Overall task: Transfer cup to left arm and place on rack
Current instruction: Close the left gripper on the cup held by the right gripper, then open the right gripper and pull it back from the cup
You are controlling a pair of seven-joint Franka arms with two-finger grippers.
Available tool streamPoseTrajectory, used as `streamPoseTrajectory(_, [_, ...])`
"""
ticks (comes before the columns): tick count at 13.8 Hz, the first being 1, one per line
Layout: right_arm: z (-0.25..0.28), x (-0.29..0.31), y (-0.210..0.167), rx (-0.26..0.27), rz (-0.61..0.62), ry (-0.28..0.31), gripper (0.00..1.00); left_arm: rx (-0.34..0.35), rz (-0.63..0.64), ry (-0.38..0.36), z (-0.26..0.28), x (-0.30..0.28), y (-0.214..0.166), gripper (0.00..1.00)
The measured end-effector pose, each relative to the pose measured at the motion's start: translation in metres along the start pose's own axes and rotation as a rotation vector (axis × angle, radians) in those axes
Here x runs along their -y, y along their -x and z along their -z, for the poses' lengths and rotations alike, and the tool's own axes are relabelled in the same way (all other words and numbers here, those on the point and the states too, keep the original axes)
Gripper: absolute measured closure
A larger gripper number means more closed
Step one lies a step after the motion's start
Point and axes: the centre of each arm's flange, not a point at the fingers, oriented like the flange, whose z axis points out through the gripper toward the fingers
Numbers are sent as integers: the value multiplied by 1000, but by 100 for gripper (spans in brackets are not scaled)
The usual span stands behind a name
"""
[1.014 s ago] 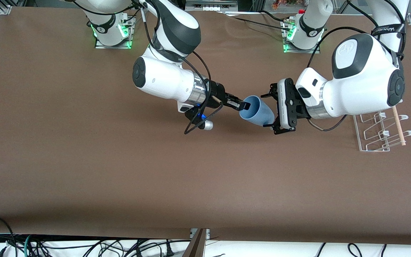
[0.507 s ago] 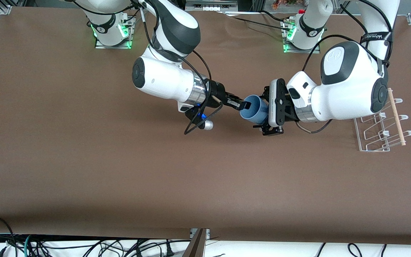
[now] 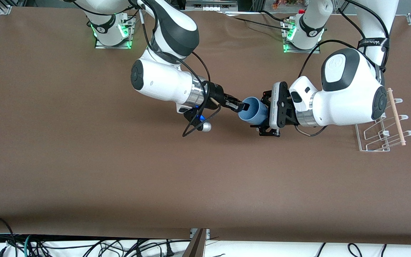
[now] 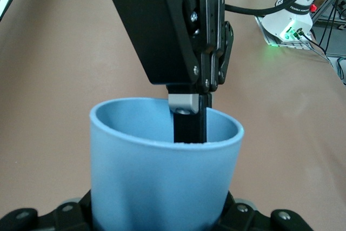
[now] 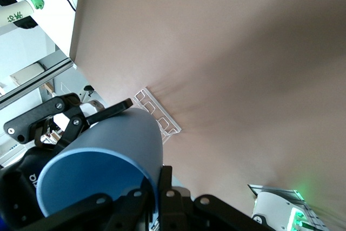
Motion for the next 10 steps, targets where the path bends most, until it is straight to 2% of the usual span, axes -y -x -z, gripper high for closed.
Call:
streamPoseTrajectory(1, [0,1,1,0,3,-2,90,0,0,1,0,0,0,22])
streamPoseTrajectory(3, [5,6,3,-1,12,-14,71,1,2,7,-2,0,1,22])
streamPoseTrajectory(5, [14,10,-1,-5,11,-24,50,2,6,16,-3,0,3,22])
streamPoseTrajectory(7, [32,9,-17,3,-5,-6,27,6,15,37,0,-1,10,22])
streamPoseTrajectory(9, [58,10,-33,17,-2,16,6,50,17,43,6,0,21,22])
streamPoseTrajectory(10, [74,9,-40,25,18,30,0,90,14,45,10,0,26,22])
